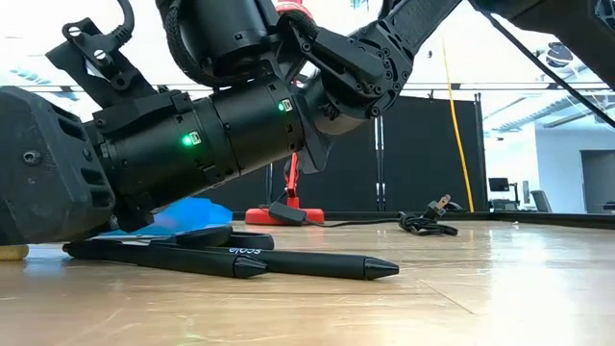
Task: Pick & place school supplies into a supply box
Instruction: Put the yellow pen into the blue supply box
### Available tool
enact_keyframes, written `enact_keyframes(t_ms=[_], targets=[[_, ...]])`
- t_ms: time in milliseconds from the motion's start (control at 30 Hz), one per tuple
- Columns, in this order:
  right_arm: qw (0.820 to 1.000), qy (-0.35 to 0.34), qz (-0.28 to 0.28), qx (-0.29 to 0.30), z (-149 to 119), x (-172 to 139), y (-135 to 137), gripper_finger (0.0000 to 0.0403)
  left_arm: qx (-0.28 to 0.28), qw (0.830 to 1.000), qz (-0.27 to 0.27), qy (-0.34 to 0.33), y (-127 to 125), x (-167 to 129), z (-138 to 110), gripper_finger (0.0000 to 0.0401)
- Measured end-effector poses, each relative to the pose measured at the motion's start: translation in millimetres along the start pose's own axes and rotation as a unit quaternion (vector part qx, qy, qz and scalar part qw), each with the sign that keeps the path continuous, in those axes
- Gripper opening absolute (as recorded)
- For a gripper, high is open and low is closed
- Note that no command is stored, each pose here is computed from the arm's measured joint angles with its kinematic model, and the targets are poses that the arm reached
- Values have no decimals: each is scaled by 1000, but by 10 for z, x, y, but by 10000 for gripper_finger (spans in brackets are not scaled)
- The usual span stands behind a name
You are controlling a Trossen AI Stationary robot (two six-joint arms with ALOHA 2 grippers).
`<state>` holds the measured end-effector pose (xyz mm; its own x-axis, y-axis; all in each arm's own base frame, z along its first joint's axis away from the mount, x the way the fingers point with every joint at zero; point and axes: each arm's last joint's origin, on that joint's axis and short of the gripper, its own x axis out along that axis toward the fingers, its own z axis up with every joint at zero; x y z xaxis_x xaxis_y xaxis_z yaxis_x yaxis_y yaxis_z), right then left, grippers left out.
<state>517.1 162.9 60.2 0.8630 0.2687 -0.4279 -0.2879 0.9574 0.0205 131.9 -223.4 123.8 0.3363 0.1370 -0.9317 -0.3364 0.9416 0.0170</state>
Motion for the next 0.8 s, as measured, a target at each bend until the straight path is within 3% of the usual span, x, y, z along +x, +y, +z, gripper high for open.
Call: enact_keyframes(t_ms=[233, 400, 600, 800], targets=[[1000, 0, 3, 0, -2, 0, 11, 119, 6, 1000, 0, -6, -1, 0, 3, 66], [1000, 8, -2, 9, -30, 5, -113, 150, 7, 1000, -1, -11, -4, 0, 7, 61], [1000, 7, 2, -13, -27, 3, -194, 156, 8, 1000, -1, -13, -2, 1, 7, 65], [1000, -1, 24, -13, -165, 71, -209, 120, 13, 1000, 0, -22, -4, 1, 13, 66]])
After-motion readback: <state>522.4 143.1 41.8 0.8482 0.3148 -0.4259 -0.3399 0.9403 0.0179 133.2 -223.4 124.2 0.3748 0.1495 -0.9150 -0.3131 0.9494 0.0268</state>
